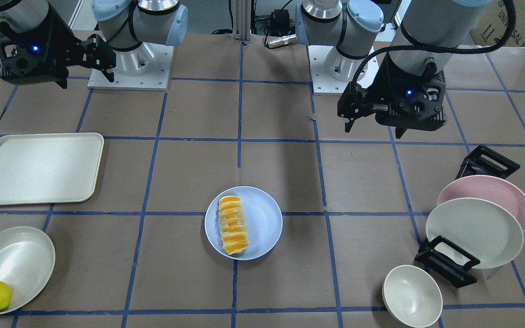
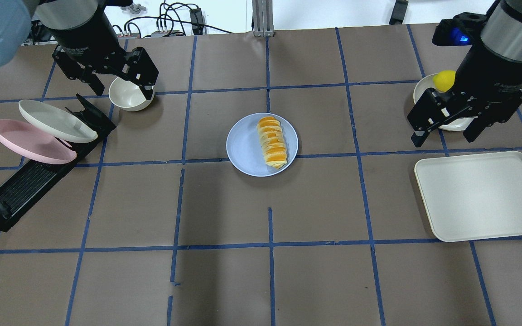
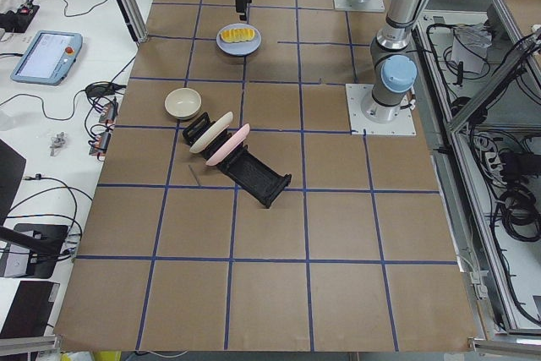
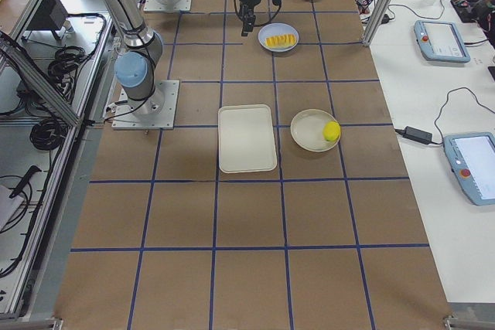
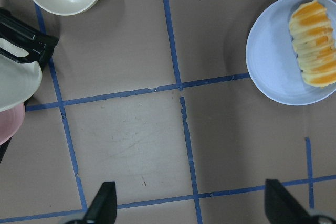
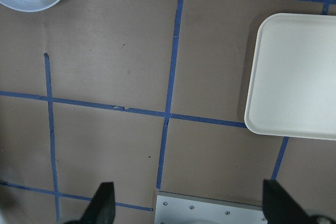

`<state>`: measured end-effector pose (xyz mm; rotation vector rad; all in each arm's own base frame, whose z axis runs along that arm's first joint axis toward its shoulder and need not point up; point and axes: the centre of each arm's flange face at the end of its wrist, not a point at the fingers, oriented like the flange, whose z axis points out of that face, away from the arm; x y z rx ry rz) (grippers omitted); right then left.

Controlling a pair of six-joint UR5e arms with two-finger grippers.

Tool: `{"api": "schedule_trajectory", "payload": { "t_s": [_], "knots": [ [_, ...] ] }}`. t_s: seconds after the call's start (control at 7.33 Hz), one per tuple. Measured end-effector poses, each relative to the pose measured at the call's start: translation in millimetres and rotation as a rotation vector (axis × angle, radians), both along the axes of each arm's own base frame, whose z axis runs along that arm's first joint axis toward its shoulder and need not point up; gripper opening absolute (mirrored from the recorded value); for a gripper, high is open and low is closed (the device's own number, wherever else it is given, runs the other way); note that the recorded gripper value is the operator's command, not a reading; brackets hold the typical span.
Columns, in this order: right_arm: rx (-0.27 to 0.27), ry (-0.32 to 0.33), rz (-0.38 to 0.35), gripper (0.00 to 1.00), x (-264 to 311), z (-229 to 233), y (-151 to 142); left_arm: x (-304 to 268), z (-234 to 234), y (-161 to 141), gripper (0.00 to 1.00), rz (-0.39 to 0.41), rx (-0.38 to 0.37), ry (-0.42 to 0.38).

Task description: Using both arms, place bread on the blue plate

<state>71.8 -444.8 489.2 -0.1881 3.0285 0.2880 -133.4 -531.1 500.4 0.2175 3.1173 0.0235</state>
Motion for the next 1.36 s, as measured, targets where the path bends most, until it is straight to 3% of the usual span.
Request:
{"api": "schedule_trajectory", "payload": {
  "t_s": [0.82,1.36],
  "knots": [
    [-0.006,0.005,0.003,1.0,-0.2,1.7,0.7,-2.7,0.7,-1.6,0.99,-0.002,-0.016,-0.002],
    [-0.003,0.005,0.004,1.0,-0.2,1.3,1.3,0.2,9.3,7.5,1.0,0.057,-0.005,-0.002]
  ]
}}
